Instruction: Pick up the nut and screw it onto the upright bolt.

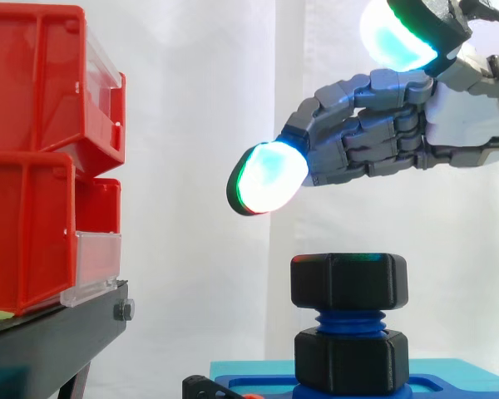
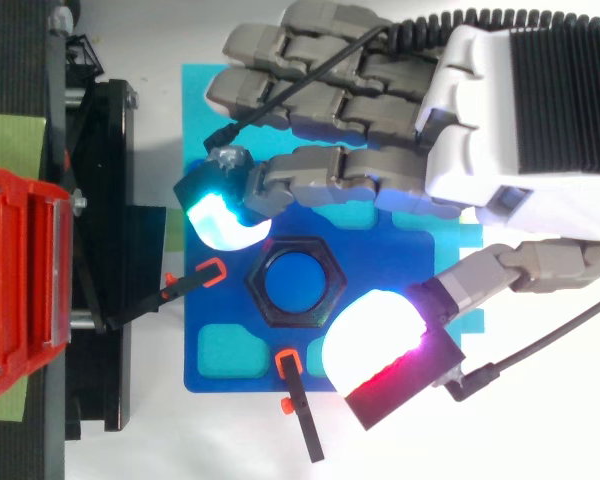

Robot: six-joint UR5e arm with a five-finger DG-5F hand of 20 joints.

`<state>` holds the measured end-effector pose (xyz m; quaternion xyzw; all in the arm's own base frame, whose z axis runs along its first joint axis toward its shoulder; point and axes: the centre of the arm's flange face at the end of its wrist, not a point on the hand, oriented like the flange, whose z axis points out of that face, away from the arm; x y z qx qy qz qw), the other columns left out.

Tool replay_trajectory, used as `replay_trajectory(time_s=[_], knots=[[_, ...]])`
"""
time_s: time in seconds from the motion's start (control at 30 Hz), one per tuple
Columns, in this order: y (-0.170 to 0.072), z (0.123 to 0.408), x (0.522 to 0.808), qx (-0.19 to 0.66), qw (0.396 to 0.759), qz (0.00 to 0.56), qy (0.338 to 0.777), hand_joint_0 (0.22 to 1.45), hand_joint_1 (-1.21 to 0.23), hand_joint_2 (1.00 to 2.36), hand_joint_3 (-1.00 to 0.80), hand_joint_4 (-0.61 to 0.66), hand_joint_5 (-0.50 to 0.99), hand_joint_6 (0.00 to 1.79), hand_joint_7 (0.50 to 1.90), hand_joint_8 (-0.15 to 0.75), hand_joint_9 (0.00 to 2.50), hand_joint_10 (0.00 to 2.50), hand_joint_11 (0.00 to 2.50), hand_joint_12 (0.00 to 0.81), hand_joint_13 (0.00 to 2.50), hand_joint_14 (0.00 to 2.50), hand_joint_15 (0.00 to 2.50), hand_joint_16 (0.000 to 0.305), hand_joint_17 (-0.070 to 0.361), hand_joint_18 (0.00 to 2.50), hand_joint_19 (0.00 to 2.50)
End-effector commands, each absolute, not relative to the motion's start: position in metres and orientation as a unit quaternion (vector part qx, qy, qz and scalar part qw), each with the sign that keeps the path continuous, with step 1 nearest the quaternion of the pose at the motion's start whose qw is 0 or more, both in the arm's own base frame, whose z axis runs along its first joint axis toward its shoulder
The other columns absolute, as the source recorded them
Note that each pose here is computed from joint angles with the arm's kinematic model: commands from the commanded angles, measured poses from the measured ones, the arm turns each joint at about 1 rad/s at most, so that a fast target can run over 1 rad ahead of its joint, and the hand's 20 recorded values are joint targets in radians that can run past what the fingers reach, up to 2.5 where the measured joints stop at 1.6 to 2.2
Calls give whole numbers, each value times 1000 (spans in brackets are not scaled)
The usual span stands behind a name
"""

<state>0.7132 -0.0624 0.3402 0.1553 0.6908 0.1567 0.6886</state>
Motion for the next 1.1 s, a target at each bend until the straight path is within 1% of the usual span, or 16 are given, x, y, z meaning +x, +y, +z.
replay_trajectory(time_s=[0.0,0.07,0.2,0.27,0.37,0.6,0.73,0.77,0.83,0.9,0.93,1.03,1.07], knots=[[-61,337,712,154,682,156,698,409,95,1000,-500,42,-228,500,547,175,21,0,0,366,0,0,0,58,130,0,0],[-61,334,710,154,678,154,702,408,118,1000,-500,45,-230,500,536,172,8,0,0,365,0,0,0,58,129,0,0],[-62,316,704,155,671,152,709,408,147,1000,-500,45,-238,500,536,166,0,0,0,360,0,0,0,58,130,0,0],[-62,312,704,155,674,153,706,407,147,1000,-500,46,-239,500,540,166,0,0,0,359,0,0,0,58,130,0,0],[-61,309,704,153,681,157,699,409,147,1000,-500,46,-238,500,542,168,0,0,0,359,0,0,0,57,129,0,0],[-63,308,704,152,679,157,700,418,119,1000,-500,64,-199,501,582,180,27,0,0,358,0,0,0,57,129,0,0],[-63,309,703,152,677,156,703,432,101,1000,-500,107,-145,502,696,195,146,0,0,363,0,0,0,56,126,0,0],[-64,308,703,153,677,156,703,437,90,1000,-500,119,-130,502,733,201,187,0,0,359,0,0,0,56,125,0,0],[-64,308,703,153,677,156,703,453,52,1000,-500,182,-84,503,857,218,325,0,0,350,0,0,0,54,120,0,0],[-64,309,703,153,677,156,703,461,13,1000,-500,202,-63,504,912,225,401,0,0,344,26,0,0,53,119,0,0],[-64,309,703,153,677,156,703,467,-6,1000,-500,205,-43,504,964,232,484,0,0,337,90,0,0,51,114,0,0],[-64,309,703,153,677,156,702,476,-35,1000,-500,186,-18,504,1014,230,591,0,0,329,167,0,0,49,110,0,0],[-64,309,703,153,677,156,702,480,-55,1000,-500,175,-2,504,1055,229,658,0,0,322,214,0,0,47,107,0,0]])
